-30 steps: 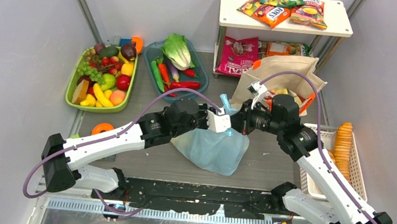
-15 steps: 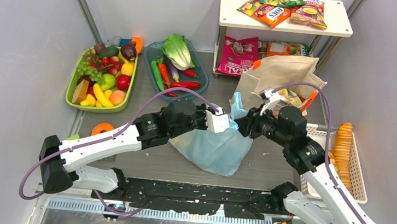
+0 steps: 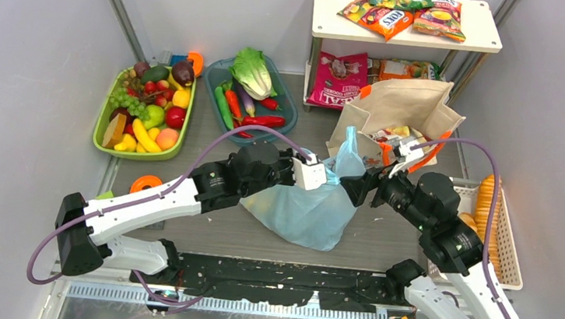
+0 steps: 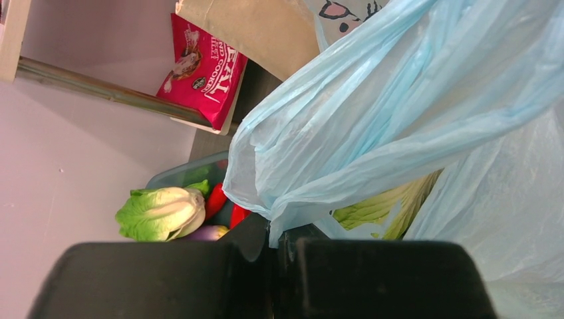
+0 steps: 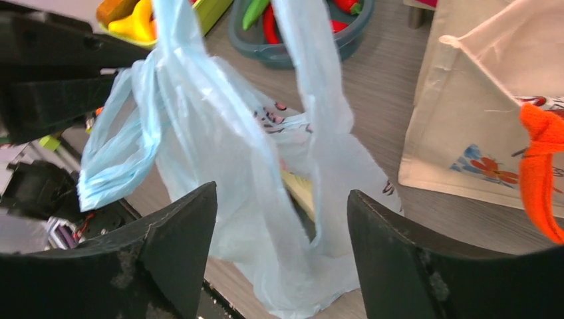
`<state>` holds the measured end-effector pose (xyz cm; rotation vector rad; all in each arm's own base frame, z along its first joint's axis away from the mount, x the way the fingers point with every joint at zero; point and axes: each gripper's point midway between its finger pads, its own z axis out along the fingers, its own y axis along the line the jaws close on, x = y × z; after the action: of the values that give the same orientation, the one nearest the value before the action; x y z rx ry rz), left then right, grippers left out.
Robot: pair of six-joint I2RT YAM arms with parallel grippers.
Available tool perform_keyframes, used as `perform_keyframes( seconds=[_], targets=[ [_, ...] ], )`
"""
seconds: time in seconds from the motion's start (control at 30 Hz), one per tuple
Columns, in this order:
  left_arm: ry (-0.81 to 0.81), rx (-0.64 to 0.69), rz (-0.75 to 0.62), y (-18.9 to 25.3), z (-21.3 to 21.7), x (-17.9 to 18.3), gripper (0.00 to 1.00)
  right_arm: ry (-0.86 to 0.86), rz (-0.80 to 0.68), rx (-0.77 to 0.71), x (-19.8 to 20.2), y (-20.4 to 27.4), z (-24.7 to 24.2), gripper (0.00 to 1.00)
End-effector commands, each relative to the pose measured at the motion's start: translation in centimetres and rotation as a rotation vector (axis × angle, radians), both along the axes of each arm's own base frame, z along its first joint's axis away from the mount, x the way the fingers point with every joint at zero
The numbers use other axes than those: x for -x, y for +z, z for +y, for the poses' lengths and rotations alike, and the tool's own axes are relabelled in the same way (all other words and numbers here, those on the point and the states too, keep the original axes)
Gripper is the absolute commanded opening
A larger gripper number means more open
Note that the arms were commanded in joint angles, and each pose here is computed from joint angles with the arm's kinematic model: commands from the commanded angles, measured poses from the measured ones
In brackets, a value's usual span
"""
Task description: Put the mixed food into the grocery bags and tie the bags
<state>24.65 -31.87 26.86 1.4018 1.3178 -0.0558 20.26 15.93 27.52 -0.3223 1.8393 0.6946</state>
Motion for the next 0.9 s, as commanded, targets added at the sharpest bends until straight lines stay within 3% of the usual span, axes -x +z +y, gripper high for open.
perform_keyframes(
  seconds=[0.0, 0.13, 0.23, 0.4, 0.53, 0.6, 0.63, 0.7, 0.87],
  targets=[
    [-0.012, 0.065, -0.044, 2.3, -0.3, 0.2, 0.00, 0.173, -0.013, 0.012, 2.1, -0.5, 1.8, 0.84],
    [-0.010, 0.073, -0.050, 2.8, -0.2, 0.2, 0.00, 0.277, -0.027, -0.073, 3.0, 0.1, 3.6, 0.90],
    [-0.009, 0.076, -0.051, 3.0, -0.1, 0.3, 0.00, 0.260, -0.033, -0.103, 2.5, 0.3, 3.8, 0.91],
    [-0.016, 0.079, -0.053, 3.3, -0.2, 0.4, 0.00, 0.207, -0.025, -0.124, 0.9, 0.5, 4.0, 0.81],
    [-0.023, 0.065, -0.054, 3.2, -0.4, 0.4, 0.00, 0.175, -0.038, -0.162, 0.1, 1.2, 4.1, 0.63],
    [-0.024, 0.058, -0.059, 3.2, -0.6, 0.5, 0.00, 0.164, -0.047, -0.169, -0.1, 1.5, 4.1, 0.42],
    [-0.025, 0.054, -0.061, 3.1, -0.7, 0.5, 0.00, 0.163, -0.049, -0.169, -0.2, 1.6, 4.1, 0.21],
    [-0.025, 0.044, -0.066, 3.1, -0.9, 0.4, 0.00, 0.170, -0.043, -0.161, -0.1, 1.4, 4.2, 0.07],
    [-0.032, 0.031, -0.070, 3.4, -1.8, 0.4, 0.00, 0.218, -0.043, -0.146, 0.5, 1.2, 4.6, 0.06]
  ],
)
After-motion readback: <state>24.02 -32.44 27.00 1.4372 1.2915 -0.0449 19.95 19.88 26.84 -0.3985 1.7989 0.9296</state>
